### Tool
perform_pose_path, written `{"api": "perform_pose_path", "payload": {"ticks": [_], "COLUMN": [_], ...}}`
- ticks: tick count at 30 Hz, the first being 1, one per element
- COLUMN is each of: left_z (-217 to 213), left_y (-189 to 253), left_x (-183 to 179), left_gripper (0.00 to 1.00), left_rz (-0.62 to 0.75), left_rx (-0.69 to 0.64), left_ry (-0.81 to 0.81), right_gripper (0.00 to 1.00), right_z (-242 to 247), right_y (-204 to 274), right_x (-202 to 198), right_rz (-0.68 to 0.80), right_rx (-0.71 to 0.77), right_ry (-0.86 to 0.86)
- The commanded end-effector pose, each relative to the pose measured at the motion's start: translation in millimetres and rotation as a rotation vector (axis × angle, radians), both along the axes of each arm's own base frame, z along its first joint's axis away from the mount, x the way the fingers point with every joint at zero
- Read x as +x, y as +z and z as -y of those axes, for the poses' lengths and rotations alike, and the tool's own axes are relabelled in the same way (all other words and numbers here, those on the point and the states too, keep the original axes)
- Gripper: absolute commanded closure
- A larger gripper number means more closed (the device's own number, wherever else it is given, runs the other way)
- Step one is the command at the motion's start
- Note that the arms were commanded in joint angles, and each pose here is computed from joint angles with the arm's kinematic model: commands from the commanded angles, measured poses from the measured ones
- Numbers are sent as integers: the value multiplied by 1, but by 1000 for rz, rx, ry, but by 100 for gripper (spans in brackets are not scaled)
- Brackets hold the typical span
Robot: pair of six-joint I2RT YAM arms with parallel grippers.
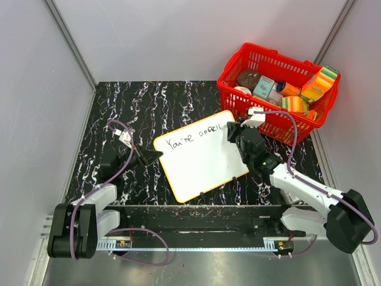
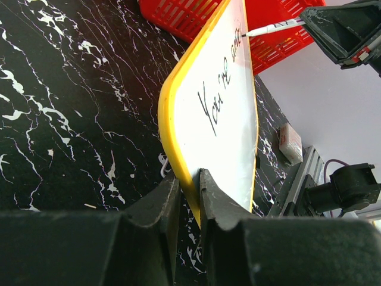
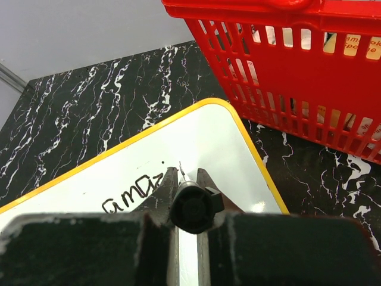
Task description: Write a sentence on the whiteboard
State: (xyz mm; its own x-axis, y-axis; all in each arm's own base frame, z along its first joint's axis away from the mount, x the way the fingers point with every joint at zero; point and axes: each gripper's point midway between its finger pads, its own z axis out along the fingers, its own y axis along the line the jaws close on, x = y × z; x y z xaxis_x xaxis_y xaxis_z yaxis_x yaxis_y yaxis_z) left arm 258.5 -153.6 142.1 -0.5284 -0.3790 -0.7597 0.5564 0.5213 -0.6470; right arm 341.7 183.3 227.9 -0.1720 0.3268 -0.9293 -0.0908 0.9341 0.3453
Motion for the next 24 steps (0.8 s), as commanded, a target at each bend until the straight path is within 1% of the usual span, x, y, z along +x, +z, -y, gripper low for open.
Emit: {"api": "perform_pose_path", "payload": {"ticks": [1, 17, 24], "left_z": [0, 0, 0], "left_y": [3, 3, 3], "left_x": [0, -1, 0], "left_gripper": [100, 100, 100], "left_rz": [87, 89, 89], "left_rx": [44, 45, 45], "left_ry": [-12, -14, -11], "right_gripper": [100, 100, 100], "right_z": [1, 6, 8], "right_y": [17, 27, 21], "right_x": [10, 16, 16], "right_rz": [29, 48, 40], "right_rx": [8, 5, -1], "right_ry": [-28, -68, -76]}}
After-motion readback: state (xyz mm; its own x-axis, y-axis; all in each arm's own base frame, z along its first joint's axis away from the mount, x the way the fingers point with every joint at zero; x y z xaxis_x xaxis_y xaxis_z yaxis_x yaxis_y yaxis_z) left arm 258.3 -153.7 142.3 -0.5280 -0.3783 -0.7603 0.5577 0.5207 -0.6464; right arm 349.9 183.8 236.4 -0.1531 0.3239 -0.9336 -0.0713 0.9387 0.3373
